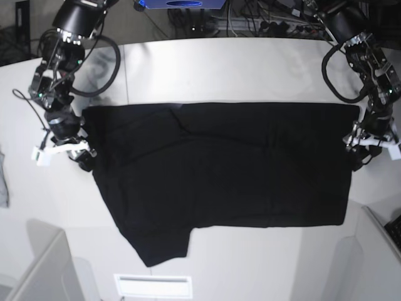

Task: Fold the T-shirt properly
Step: 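Lower the shoulders onto the shirt body and open both grippers, then grasp the folded edge with both grippers and drag it toward the robot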

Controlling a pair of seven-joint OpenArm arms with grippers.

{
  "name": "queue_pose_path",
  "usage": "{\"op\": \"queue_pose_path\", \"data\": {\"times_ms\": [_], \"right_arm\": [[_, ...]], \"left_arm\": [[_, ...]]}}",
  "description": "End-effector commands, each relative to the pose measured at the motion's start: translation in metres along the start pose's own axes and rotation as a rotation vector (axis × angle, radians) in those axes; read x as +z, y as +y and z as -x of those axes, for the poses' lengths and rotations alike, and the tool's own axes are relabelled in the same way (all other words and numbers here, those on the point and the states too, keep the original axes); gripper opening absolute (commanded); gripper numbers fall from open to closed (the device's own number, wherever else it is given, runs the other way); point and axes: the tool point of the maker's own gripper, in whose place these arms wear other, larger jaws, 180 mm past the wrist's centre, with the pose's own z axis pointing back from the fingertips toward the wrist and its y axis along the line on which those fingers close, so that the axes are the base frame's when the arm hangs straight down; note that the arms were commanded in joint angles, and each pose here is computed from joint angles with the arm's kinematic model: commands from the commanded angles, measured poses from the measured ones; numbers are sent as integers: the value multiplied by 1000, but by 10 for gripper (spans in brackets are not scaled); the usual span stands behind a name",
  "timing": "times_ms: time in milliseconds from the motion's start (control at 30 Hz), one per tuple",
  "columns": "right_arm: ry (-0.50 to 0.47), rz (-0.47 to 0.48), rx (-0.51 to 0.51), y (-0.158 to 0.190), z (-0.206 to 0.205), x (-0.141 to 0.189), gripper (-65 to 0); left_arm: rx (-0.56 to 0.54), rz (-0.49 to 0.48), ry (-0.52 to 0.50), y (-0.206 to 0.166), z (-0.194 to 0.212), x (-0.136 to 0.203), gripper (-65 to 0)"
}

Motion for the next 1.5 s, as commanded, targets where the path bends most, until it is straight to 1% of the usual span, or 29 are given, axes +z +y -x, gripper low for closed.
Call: {"op": "queue_pose_path", "data": {"times_ms": [0,67,133,200,267,300,367,533,600,733,867,1233,1467], "right_arm": [[-50,-16,14,6,-11,11,-371],[-56,-3,25,3,-9,23,-371],[-39,6,20,-2,0,32,-369],[-12,-10,-48,-4,14,37,-360],[-11,-11,-132,-14,19,46,-338],[-4,-13,-190,-19,25,50,-329],[11,-8,-267,-28,36,55,-324],[91,49,-328,-51,70,50,-323],[104,59,-342,-56,76,47,-321],[123,64,-364,-60,83,39,-314],[137,74,-369,-66,85,33,-261],[149,85,-381,-70,90,31,-260],[150,83,-388,-69,90,27,-260]], "left_arm": [[38,-9,-50,11,-11,12,-169],[95,-8,-55,27,-4,28,-169],[100,9,-24,32,10,41,-169],[85,12,8,39,22,52,-169],[62,19,32,41,31,57,-169],[54,28,39,41,34,58,-169],[44,28,59,44,41,61,-169],[39,-7,95,56,53,60,-169],[40,-18,104,58,58,58,-169],[88,-38,126,67,71,53,-169],[121,-37,137,68,77,46,-169],[179,-32,147,66,85,30,-169],[125,-57,166,65,86,19,-169]]}}
